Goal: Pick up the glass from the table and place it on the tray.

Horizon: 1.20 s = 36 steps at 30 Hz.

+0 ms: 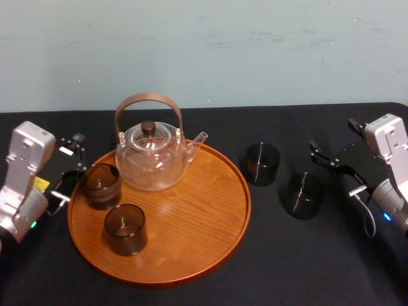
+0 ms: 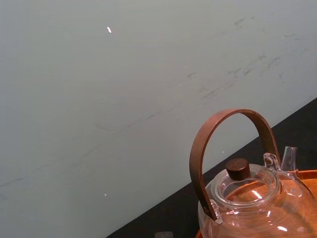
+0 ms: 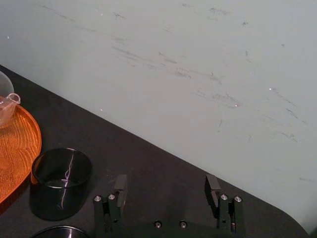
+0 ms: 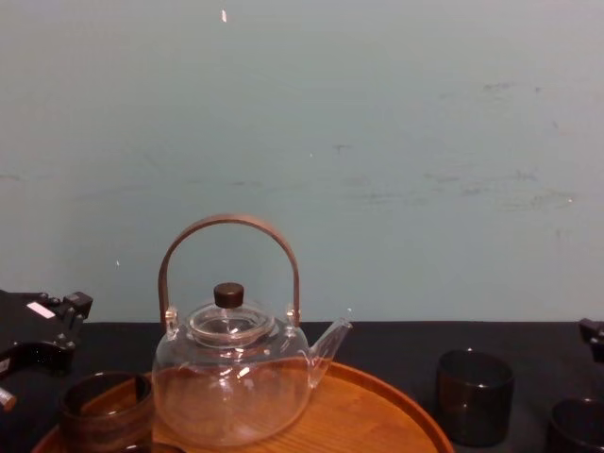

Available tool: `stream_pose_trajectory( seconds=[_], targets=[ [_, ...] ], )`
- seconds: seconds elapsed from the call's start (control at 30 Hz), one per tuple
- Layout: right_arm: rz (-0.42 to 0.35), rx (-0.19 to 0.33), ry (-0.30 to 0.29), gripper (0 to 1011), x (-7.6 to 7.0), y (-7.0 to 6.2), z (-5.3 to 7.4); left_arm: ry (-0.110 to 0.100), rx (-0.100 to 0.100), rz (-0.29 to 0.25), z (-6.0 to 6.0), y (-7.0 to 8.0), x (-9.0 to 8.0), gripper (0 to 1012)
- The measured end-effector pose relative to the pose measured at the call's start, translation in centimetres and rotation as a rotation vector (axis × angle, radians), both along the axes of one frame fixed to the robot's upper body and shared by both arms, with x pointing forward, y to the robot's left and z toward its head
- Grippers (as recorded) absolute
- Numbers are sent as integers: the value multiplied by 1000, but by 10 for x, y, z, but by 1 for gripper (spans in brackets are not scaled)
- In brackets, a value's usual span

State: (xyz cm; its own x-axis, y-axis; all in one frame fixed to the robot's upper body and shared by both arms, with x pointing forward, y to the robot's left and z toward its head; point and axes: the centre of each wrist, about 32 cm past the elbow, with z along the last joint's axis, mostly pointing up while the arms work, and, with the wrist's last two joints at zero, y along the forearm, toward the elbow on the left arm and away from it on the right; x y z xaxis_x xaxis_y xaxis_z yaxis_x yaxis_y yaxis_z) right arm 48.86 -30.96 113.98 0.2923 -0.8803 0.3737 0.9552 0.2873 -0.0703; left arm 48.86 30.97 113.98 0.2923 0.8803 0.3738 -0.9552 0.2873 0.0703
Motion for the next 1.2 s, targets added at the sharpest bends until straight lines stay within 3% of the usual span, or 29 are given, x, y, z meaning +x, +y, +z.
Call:
stream_pose_trajectory(
  seconds=[1.2],
  targets=[
    [0, 0, 0, 1002, 0, 0, 0, 0, 0, 0, 0, 0, 0, 0]
  ],
)
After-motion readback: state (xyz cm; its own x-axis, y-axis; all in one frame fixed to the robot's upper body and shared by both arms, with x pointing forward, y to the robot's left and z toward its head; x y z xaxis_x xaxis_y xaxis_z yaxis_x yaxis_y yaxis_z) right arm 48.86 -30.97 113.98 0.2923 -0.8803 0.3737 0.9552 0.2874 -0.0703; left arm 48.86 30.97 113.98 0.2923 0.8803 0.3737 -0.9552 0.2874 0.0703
